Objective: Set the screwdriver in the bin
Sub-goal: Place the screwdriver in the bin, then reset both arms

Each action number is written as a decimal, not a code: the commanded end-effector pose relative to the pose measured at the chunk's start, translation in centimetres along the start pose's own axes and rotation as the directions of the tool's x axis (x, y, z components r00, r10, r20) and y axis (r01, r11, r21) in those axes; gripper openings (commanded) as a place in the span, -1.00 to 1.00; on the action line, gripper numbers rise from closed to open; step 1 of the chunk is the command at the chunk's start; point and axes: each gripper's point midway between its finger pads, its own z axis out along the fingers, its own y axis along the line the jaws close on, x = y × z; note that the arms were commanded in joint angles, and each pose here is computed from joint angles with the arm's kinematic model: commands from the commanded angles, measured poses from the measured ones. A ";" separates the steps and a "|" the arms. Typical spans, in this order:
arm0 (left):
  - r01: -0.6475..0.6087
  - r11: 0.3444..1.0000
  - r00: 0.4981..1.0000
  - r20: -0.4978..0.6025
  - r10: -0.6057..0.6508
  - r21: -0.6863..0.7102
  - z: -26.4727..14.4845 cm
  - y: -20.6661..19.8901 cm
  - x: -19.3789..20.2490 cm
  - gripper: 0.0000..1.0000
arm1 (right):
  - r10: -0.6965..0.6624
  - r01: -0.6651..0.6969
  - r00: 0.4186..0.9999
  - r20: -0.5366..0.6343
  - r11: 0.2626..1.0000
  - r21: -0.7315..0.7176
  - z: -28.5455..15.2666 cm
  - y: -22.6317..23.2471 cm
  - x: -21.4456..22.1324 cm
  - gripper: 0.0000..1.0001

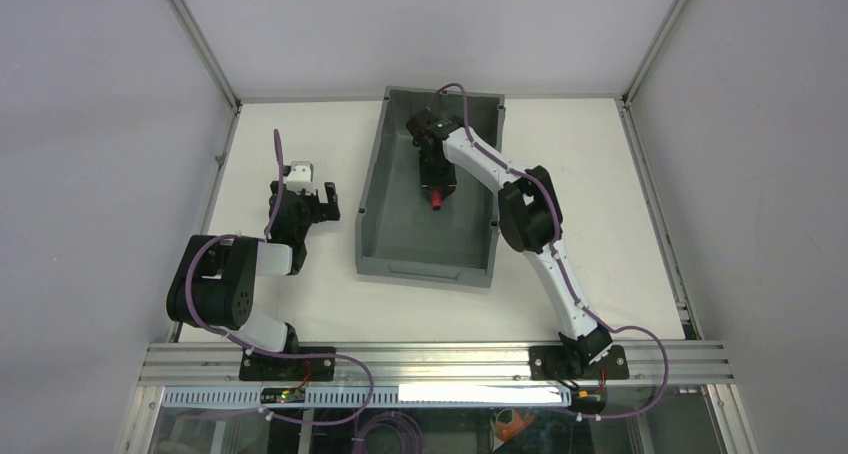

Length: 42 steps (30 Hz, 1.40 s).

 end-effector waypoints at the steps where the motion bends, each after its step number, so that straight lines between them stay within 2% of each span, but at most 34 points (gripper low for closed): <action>1: 0.014 1.000 0.998 0.054 -0.015 0.008 -0.2 0.1 -1.7 0.98 | 0.026 -0.026 0.998 0.052 1.000 -0.015 -1.5 0.3 -1.5 -0.17; 8: 0.015 1.000 0.998 0.054 -0.015 0.008 -0.2 0.1 -1.7 0.98 | 0.020 -0.016 0.994 0.109 0.999 -0.042 -4.6 0.5 -2.8 -0.15; 18: 0.014 1.000 0.998 0.054 -0.015 0.007 -0.2 0.1 -1.7 0.98 | 0.008 0.015 0.971 0.240 0.996 -0.092 -11.5 0.3 -5.3 -0.11; 27: 0.015 1.000 0.998 0.054 -0.015 0.008 -0.2 0.1 -1.7 0.98 | 0.007 0.046 0.922 0.387 0.991 -0.129 -18.6 -1.1 -7.5 0.09; 34: 0.014 1.000 0.998 0.054 -0.015 0.007 -0.2 0.1 -1.6 0.98 | 0.028 0.037 0.876 0.481 0.991 -0.126 -23.0 -3.8 -8.9 0.19; 42: 0.015 1.000 0.998 0.053 -0.015 0.007 -0.2 0.1 -1.6 0.98 | 0.076 -0.025 0.817 0.571 0.995 -0.096 -27.0 -9.3 -10.2 0.31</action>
